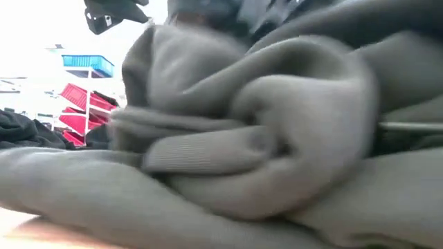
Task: Fold laundry
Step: Put the folded black jacket into the white laundry bin
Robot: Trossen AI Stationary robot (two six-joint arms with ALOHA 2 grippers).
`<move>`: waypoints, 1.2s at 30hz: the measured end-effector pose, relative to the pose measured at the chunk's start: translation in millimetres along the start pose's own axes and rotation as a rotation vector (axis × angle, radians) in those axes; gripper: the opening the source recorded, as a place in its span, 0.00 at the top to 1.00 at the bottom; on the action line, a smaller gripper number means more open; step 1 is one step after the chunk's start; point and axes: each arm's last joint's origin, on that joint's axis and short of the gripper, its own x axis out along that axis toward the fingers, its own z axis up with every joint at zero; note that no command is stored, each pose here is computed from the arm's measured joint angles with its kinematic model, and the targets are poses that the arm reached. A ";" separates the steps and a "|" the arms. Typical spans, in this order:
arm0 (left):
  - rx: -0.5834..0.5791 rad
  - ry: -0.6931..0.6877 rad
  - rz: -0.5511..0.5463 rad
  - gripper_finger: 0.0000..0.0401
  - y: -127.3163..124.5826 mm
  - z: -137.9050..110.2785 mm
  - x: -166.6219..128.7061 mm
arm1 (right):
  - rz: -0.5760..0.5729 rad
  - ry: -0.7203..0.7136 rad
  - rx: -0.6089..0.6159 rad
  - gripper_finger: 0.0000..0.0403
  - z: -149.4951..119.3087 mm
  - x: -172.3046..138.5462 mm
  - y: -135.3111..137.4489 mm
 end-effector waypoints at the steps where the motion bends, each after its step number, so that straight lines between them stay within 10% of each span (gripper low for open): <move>1: 0.000 -0.001 0.000 0.70 0.0 0.1 0.0 | -0.003 -0.012 -0.005 0.90 0.0 -13.5 6.5; 18: 0.001 -0.032 0.035 0.70 1.0 0.9 0.0 | -0.266 -0.384 0.025 0.90 -39.1 -200.4 96.6; 36: 0.084 0.030 0.145 0.70 -8.2 -23.2 33.4 | -0.409 -0.962 -0.060 0.90 -85.3 -346.5 90.9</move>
